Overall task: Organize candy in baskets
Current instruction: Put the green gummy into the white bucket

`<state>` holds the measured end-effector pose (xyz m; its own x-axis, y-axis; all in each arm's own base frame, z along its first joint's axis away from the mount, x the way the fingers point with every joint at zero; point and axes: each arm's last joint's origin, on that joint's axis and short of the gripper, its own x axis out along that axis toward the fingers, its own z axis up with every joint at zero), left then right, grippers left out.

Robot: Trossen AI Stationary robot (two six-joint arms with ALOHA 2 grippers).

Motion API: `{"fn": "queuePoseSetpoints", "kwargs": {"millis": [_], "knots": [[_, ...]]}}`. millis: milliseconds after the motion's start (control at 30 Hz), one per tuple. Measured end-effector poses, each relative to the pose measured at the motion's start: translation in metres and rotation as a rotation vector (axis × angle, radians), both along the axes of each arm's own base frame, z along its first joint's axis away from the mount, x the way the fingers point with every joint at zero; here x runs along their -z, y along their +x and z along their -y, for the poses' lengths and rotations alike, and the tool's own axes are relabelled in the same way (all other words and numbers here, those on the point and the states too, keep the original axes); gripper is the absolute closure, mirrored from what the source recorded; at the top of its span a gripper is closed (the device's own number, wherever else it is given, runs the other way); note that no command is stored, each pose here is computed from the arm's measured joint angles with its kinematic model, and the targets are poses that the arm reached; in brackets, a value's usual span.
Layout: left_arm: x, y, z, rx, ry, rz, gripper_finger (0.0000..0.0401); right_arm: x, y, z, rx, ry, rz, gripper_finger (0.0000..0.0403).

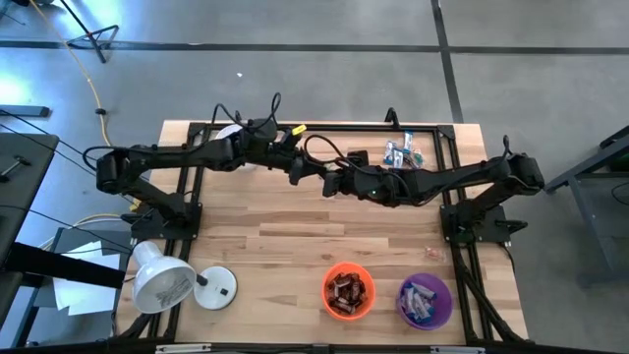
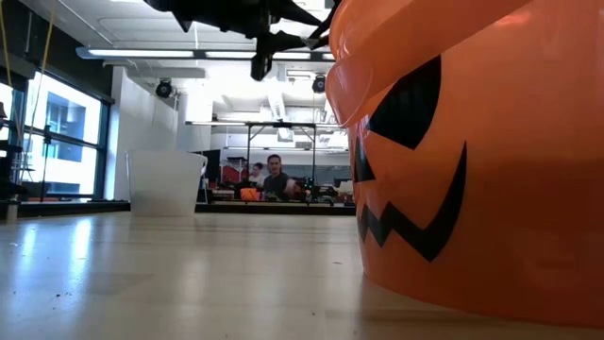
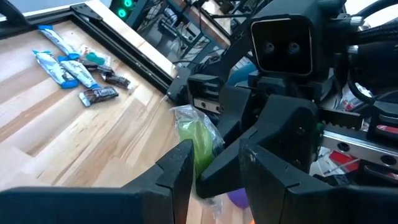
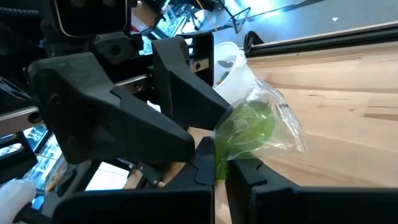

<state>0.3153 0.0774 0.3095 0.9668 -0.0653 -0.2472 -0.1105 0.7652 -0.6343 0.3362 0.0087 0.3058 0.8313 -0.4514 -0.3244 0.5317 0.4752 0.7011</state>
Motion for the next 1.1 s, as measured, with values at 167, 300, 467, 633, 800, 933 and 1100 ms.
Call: {"fn": "queuePoseSetpoints", "kwargs": {"millis": [167, 300, 467, 633, 800, 933, 1100], "knots": [[0.000, -0.001, -0.003, 0.004, 0.015, 0.002, 0.0286, 0.000, 0.000, 0.000, -0.009, -0.014, -0.008, 0.0403], [-0.002, -0.003, -0.006, 0.001, 0.014, 0.005, 0.0286, 0.000, 0.000, 0.000, -0.014, -0.017, -0.008, 0.0403], [-0.002, -0.006, -0.014, 0.017, 0.003, 0.008, 0.0286, 0.000, 0.000, 0.001, -0.018, -0.017, -0.009, 0.0403], [-0.002, -0.007, -0.018, 0.005, 0.018, 0.001, 0.0286, 0.000, 0.000, 0.003, -0.023, -0.012, -0.014, 0.0403], [-0.002, -0.008, -0.018, 0.009, 0.042, -0.001, 0.0286, -0.001, -0.001, 0.006, -0.012, -0.008, -0.017, 0.0403], [-0.002, -0.008, -0.018, 0.016, 0.040, -0.001, 0.0286, -0.005, -0.003, 0.008, 0.004, -0.010, -0.006, 0.0403], [-0.003, -0.008, -0.017, 0.055, 0.031, 0.008, 0.0286, -0.012, -0.002, 0.008, 0.010, -0.019, 0.001, 0.0403]]}}
